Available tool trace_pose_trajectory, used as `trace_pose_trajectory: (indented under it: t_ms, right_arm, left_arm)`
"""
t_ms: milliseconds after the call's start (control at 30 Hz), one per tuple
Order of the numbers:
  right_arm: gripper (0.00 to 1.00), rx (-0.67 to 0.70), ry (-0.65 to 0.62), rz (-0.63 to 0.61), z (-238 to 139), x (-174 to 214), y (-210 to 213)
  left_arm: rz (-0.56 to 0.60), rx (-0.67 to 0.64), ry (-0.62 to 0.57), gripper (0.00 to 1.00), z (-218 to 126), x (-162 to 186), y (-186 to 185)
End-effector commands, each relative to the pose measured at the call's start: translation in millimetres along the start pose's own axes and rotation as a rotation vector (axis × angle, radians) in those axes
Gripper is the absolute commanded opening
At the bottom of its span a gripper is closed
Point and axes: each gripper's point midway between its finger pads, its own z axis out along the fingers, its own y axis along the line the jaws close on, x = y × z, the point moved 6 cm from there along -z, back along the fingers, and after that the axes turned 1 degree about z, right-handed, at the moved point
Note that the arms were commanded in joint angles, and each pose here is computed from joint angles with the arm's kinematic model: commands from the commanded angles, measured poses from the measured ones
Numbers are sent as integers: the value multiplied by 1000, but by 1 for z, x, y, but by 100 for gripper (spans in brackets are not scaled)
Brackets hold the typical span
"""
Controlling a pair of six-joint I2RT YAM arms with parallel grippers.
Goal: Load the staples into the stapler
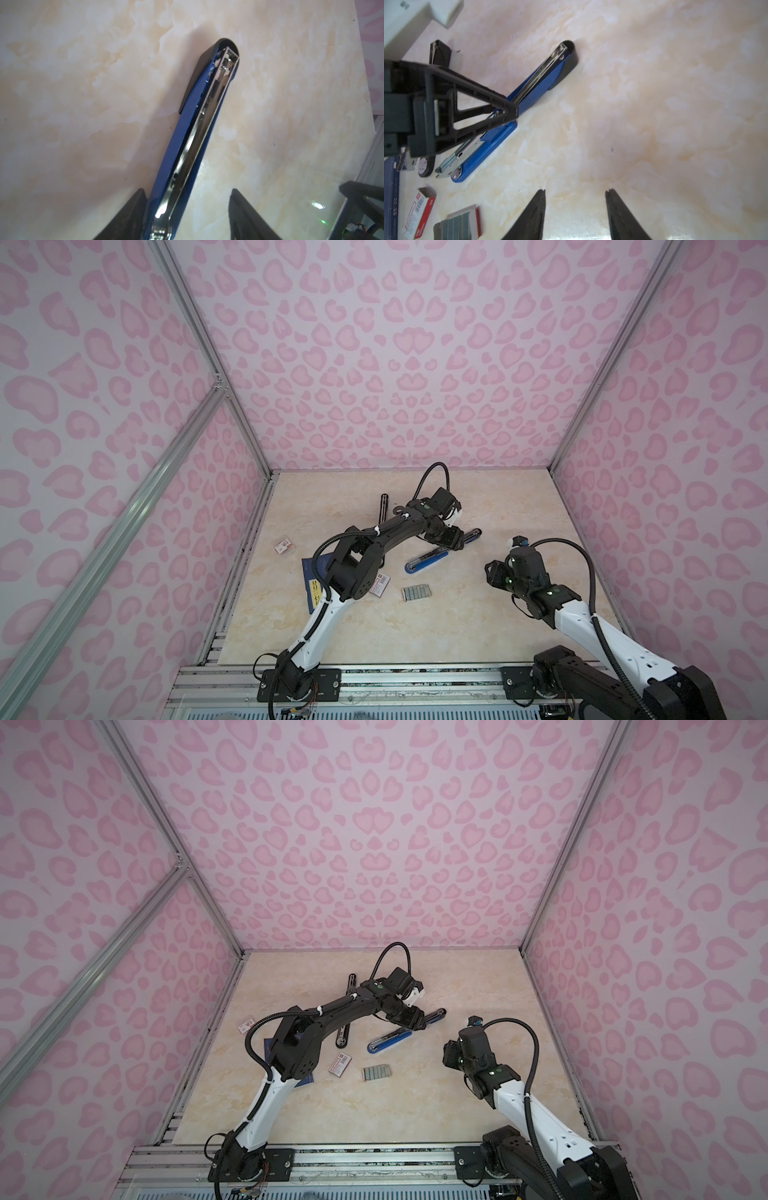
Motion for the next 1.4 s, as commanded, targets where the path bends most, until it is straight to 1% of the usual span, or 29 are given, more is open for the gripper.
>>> trace_pose_trajectory:
  t_ms: [0, 167, 400, 500, 633, 700, 767, 933, 1133, 1200, 1267, 1367]
  right_arm:
    - [56, -57, -46, 61, -3, -11, -1]
    - [56, -97, -55, 146, 1, -18, -12]
    - [56, -115, -63, 195, 9, -21, -21]
    - [56, -113, -60, 202, 12, -20, -24]
    - [55, -110, -61, 211, 16, -19, -28]
    - [54, -109, -61, 214, 18, -19, -29]
    - [54, -116, -65, 220, 20, -19, -29]
    - [55, -130, -71, 241, 30, -20, -29]
    - [57, -148, -52, 247, 44, -24, -27]
    - [57, -160, -26, 232, 49, -26, -23]
    - [56, -171, -17, 238, 55, -27, -22]
    - [55, -189, -19, 242, 60, -28, -21]
  left_arm:
    - [69, -40, -36, 68, -8, -11, -3]
    - [144, -67, -59, 70, 3, -21, -5]
    - [249, -103, -69, 71, 22, -27, -11]
    - [272, -119, -66, 70, 31, -24, -12]
    - [294, -122, -44, 62, 40, -17, -15]
    - [311, -131, -38, 54, 42, -15, -17]
    - [327, -136, -42, 49, 42, -14, -21]
    - [354, -160, -64, 47, 37, -14, -25]
    - [358, -167, -87, 42, 29, -19, -28]
    - [362, -161, -86, 37, 29, -18, -29]
    - [366, -154, -81, 29, 30, -17, -30]
    - [368, -152, -76, 24, 30, -14, -29]
